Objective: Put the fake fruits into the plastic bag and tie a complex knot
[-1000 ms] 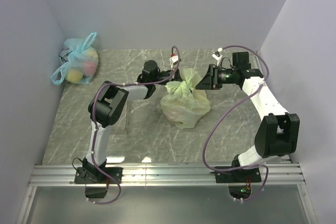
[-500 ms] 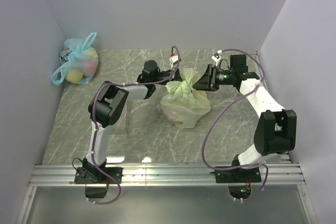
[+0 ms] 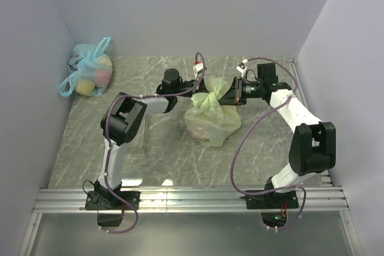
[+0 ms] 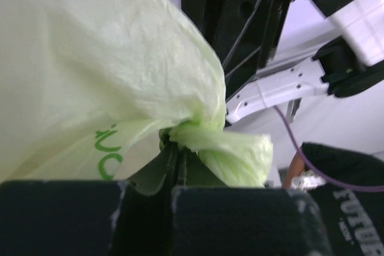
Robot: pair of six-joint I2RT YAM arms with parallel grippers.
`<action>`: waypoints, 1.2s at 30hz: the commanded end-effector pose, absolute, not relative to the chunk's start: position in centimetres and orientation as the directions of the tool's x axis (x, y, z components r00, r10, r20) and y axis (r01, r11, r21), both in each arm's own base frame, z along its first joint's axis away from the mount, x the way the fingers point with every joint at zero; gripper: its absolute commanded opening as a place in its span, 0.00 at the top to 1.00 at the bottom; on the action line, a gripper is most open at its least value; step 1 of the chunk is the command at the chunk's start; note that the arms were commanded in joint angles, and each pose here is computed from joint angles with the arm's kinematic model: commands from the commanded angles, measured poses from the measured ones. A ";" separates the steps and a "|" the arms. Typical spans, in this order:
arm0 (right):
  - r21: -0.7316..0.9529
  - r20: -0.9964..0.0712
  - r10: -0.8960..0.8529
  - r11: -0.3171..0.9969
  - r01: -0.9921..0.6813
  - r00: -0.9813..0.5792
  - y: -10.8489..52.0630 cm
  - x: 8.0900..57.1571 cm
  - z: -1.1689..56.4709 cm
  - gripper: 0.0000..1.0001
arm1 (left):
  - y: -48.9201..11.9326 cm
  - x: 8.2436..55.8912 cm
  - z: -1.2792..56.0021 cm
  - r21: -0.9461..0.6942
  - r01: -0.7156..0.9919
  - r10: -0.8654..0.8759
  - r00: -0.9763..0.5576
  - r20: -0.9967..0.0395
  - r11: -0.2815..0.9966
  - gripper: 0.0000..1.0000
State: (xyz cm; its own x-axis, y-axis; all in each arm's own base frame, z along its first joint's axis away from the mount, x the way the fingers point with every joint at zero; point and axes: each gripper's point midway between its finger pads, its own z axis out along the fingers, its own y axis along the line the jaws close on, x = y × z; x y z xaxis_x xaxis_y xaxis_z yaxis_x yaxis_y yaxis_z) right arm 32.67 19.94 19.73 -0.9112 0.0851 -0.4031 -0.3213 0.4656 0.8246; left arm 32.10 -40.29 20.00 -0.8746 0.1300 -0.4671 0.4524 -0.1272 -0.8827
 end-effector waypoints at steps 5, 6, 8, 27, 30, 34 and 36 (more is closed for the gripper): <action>0.824 -0.435 0.075 0.436 -0.363 -0.897 20.2 32.9 20.8 1.00 | -40.2 31.9 21.6 -0.830 0.534 0.106 -0.827 -0.552 -0.158 1.00; 0.822 -0.443 0.075 0.432 -0.371 -0.893 20.2 32.9 21.1 1.00 | -40.2 31.9 21.6 -0.829 0.537 0.105 -0.825 -0.555 -0.157 1.00; 0.818 -0.458 0.074 0.426 -0.387 -0.886 20.2 32.8 21.4 1.00 | -40.1 31.8 21.3 -0.833 0.533 0.110 -0.828 -0.550 -0.150 1.00; 0.656 -0.625 0.001 0.543 -0.524 -0.781 18.6 33.2 21.6 1.00 | -29.7 37.3 20.6 -0.774 0.595 0.132 -0.803 -0.581 0.218 0.43; 0.645 -0.624 -0.022 0.549 -0.531 -0.781 18.4 33.2 21.2 1.00 | -28.5 36.9 22.4 -0.727 0.635 0.200 -0.772 -0.603 0.262 0.29; 0.628 -0.638 -0.038 0.553 -0.548 -0.769 18.5 33.3 21.3 1.00 | -28.2 36.2 24.8 -0.726 0.638 0.237 -0.769 -0.593 0.256 0.15; 0.620 -0.648 -0.039 0.553 -0.556 -0.761 18.5 33.4 21.5 1.00 | -28.2 35.6 25.0 -0.725 0.637 0.249 -0.770 -0.587 0.262 0.14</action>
